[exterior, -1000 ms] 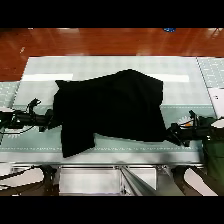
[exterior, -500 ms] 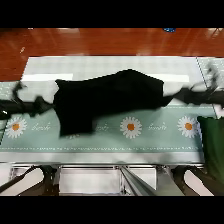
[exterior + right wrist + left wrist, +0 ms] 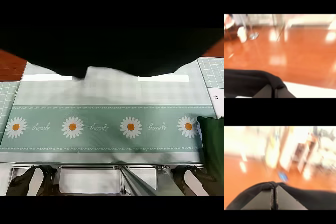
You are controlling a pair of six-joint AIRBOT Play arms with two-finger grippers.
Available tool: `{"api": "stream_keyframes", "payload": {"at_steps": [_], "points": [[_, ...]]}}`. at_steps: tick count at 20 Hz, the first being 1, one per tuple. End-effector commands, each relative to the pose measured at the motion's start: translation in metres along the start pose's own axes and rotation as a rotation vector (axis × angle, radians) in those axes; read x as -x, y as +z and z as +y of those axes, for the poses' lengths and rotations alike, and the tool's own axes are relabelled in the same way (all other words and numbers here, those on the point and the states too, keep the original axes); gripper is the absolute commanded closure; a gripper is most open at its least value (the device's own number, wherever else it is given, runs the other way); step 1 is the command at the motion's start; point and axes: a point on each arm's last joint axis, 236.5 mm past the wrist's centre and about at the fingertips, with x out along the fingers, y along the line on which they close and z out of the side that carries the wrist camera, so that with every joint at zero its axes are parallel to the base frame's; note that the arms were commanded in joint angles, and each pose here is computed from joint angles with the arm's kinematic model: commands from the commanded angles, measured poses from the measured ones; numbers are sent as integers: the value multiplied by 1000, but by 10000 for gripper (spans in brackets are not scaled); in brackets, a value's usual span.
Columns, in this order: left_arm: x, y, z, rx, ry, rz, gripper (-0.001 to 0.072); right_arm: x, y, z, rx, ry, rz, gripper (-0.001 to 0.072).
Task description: Fold the shirts.
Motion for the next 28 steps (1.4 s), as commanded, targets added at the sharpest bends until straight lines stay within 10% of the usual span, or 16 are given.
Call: {"api": "stream_keyframes", "payload": {"at_steps": [1, 10, 17, 28], "points": [[80, 81, -59, -266, 123, -227, 679, 70, 18, 27, 106, -91, -70, 689], [168, 32, -23, -221, 414, -33, 678, 143, -36, 48, 84, -203, 16, 689], [63, -156, 47, 43, 310, 603, 678, 34, -158, -5, -126, -92, 338, 689], [-130, -360, 164, 493, 243, 897, 679, -185, -328, -153, -466, -91, 613, 689]]}}
